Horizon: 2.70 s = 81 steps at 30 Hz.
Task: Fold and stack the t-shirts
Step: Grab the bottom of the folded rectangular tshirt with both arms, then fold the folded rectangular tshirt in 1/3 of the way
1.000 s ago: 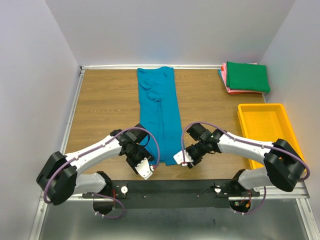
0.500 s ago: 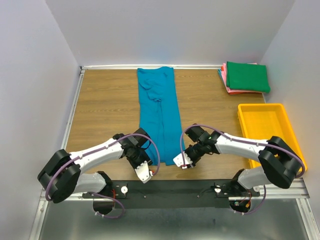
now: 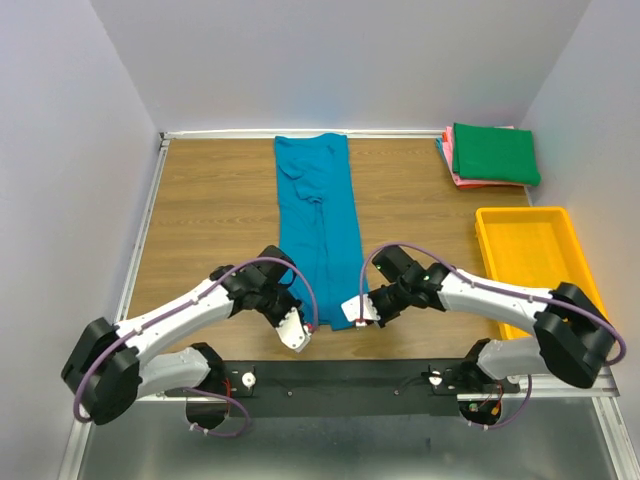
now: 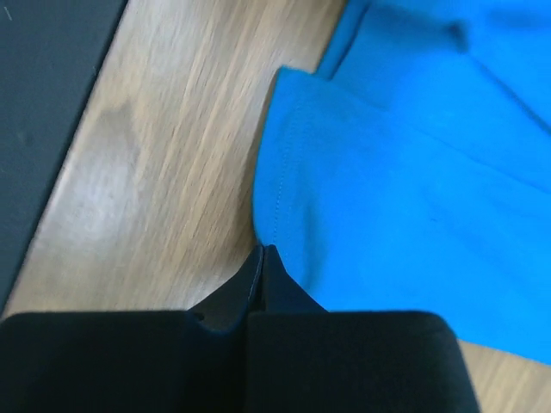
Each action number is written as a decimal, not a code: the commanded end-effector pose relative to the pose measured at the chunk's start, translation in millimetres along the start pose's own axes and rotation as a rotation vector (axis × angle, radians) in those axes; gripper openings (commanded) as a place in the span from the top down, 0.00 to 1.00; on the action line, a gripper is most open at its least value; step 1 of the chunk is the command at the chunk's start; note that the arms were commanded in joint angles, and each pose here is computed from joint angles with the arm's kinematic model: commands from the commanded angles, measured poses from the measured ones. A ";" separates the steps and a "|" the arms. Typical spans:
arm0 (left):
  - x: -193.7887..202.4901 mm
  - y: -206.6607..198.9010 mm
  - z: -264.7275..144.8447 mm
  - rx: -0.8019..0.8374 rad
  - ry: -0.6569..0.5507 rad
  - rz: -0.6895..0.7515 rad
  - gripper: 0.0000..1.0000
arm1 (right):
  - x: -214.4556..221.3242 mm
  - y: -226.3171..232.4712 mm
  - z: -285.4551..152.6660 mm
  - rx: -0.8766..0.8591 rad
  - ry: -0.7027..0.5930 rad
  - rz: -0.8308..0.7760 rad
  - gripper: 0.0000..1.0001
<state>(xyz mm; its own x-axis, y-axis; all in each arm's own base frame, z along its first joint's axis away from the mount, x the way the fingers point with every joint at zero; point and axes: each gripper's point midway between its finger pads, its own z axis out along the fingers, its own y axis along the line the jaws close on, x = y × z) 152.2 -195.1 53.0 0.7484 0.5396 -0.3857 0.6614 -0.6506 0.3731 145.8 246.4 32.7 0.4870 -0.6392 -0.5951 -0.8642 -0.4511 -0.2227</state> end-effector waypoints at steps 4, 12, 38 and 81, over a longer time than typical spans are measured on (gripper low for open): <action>-39.9 14.7 -31.3 -0.080 -0.138 -0.010 1.00 | -47.5 2.8 -26.3 0.046 -0.062 0.079 0.99; -49.7 32.0 -63.2 -0.166 -0.173 -0.122 1.00 | -65.9 -26.7 -55.3 0.173 -0.076 0.174 0.99; 120.0 152.6 -88.7 -0.393 -0.095 -0.272 1.00 | 31.7 -214.3 -69.0 0.301 -0.041 0.142 0.99; 225.4 229.2 -136.7 -0.646 -0.149 -0.804 0.46 | 61.5 -319.1 -115.4 0.507 -0.097 0.412 0.46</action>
<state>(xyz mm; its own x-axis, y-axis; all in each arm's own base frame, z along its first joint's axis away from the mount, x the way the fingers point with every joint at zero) 492.8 -149.7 136.3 0.2175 0.6642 -0.7153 0.8888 0.1681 0.4263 466.9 281.8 113.6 0.2744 -0.6828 -0.6772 -0.9253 0.0041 -0.3791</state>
